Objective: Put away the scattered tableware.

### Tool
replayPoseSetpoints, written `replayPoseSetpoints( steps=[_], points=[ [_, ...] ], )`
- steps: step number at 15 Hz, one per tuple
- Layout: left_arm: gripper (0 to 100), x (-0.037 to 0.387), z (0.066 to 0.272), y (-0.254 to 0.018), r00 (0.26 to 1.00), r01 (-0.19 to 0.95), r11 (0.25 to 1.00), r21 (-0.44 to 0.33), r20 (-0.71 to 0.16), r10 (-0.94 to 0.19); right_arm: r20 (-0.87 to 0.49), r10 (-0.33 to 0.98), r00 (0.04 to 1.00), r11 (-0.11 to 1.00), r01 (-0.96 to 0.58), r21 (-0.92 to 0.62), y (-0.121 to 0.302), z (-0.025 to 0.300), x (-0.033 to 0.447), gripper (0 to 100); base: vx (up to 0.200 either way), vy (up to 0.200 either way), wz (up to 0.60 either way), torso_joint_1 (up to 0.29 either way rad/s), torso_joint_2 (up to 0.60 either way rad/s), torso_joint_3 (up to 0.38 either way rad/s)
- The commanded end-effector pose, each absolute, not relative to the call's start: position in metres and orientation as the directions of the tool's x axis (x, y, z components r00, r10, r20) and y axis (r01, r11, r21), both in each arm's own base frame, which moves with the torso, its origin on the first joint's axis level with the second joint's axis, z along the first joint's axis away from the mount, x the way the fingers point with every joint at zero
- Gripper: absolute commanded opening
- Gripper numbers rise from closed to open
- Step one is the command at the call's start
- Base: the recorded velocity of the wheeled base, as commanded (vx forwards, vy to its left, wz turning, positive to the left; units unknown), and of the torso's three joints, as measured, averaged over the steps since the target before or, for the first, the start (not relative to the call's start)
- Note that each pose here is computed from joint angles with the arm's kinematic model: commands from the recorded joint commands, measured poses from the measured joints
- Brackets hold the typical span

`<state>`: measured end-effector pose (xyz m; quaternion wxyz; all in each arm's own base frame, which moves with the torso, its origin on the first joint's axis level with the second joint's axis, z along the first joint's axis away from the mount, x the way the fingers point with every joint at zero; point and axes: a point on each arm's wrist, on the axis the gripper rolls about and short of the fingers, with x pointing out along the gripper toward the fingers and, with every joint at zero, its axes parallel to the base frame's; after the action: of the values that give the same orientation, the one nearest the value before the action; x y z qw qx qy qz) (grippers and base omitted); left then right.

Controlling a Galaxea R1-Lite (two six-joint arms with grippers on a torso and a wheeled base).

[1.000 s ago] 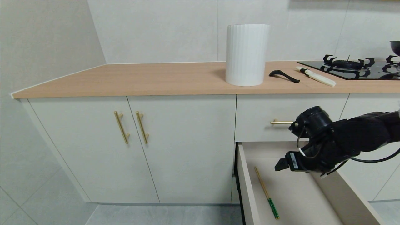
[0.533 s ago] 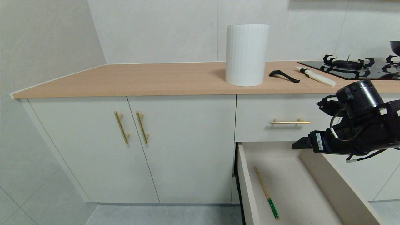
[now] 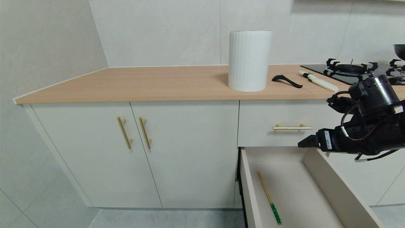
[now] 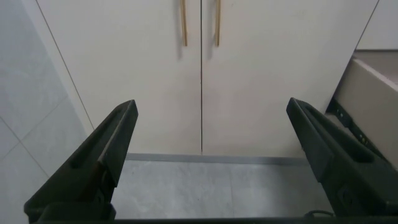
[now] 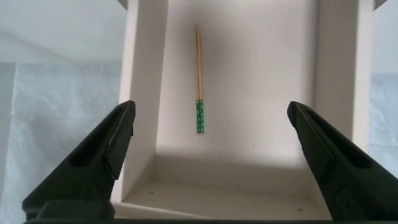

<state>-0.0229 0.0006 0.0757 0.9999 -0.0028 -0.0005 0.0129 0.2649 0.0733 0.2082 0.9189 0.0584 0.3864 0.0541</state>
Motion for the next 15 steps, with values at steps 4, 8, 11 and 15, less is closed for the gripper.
replayPoseSetpoints(
  steps=[4,8,11,15],
  points=[
    [100,-0.0228,0.0755,0.0006,1.0,-0.026,1.0,-0.006,0.0,0.026,-0.707,0.125,0.697,0.99,-0.041,0.134,0.073,0.207,0.265,100,0.0,0.0,0.0,0.118,-0.4,-0.305],
    [100,-0.0228,0.0755,0.0006,1.0,-0.026,1.0,-0.006,0.0,0.026,-0.708,0.124,0.696,0.99,-0.041,0.133,0.0731,0.2066,0.2653,100,0.0,0.0,0.0,0.157,-0.48,-0.301],
    [100,-0.0228,0.0755,0.0006,1.0,-0.026,1.0,-0.006,0.0,0.026,-0.708,0.124,0.696,0.99,-0.041,0.133,0.0731,0.2066,0.2653,100,0.0,0.0,0.0,0.178,-0.47,-0.295],
    [100,-0.0228,0.0755,0.0006,1.0,-0.026,1.0,-0.006,0.0,0.026,-0.711,0.123,0.692,0.99,-0.041,0.132,0.0733,0.2053,0.2658,100,0.0,0.0,0.0,0.196,-0.48,-0.289]
  ],
)
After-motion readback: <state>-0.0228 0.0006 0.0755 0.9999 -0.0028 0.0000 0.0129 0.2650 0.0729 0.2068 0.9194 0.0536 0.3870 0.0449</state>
